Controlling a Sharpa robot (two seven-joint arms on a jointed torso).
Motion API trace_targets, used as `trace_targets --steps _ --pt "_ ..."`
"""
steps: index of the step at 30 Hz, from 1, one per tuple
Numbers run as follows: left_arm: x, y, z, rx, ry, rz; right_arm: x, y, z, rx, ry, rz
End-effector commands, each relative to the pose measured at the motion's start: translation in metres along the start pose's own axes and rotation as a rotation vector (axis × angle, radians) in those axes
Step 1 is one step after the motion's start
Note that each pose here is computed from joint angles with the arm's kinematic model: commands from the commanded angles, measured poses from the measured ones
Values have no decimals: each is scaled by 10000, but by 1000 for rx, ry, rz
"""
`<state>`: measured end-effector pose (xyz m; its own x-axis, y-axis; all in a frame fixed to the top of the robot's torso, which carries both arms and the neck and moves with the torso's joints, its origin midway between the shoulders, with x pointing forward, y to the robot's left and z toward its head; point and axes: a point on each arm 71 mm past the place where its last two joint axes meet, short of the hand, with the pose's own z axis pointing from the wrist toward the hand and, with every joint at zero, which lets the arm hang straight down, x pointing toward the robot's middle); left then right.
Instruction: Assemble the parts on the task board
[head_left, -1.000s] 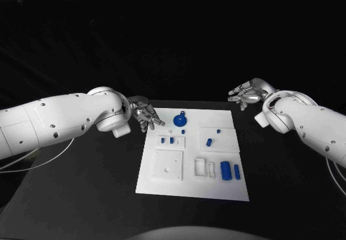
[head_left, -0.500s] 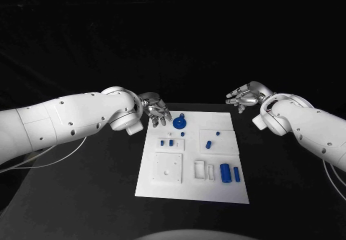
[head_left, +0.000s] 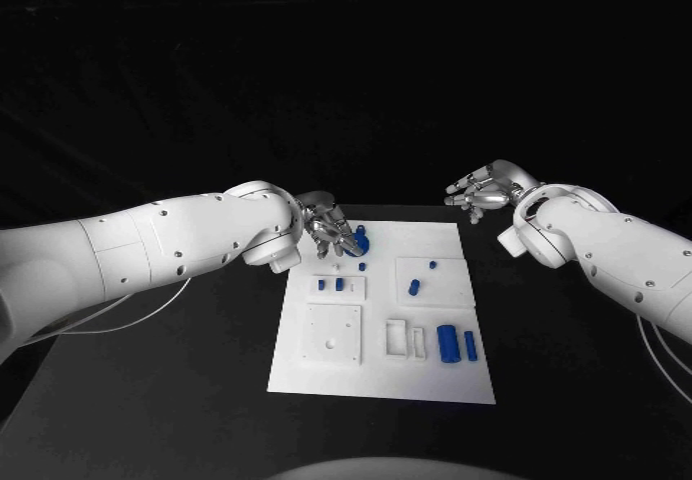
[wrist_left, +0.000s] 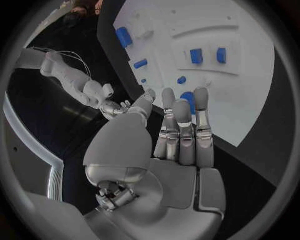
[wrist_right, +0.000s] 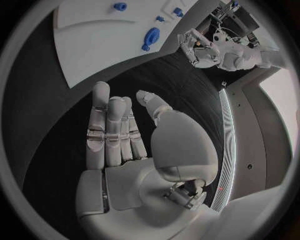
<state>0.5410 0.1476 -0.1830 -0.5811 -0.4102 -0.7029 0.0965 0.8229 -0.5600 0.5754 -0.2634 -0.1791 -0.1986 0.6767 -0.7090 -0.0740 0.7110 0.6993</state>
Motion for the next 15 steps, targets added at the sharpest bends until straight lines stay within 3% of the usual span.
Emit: trace_targets --steps 1,8,15 --pt "19 -38 32 84 -81 85 15 20 0 -16 11 1" --pt "158 -43 70 202 -178 189 8 31 -2 -25 0 5" --pt "285 -95 87 304 -204 294 -25 51 -1 -47 -52 24"
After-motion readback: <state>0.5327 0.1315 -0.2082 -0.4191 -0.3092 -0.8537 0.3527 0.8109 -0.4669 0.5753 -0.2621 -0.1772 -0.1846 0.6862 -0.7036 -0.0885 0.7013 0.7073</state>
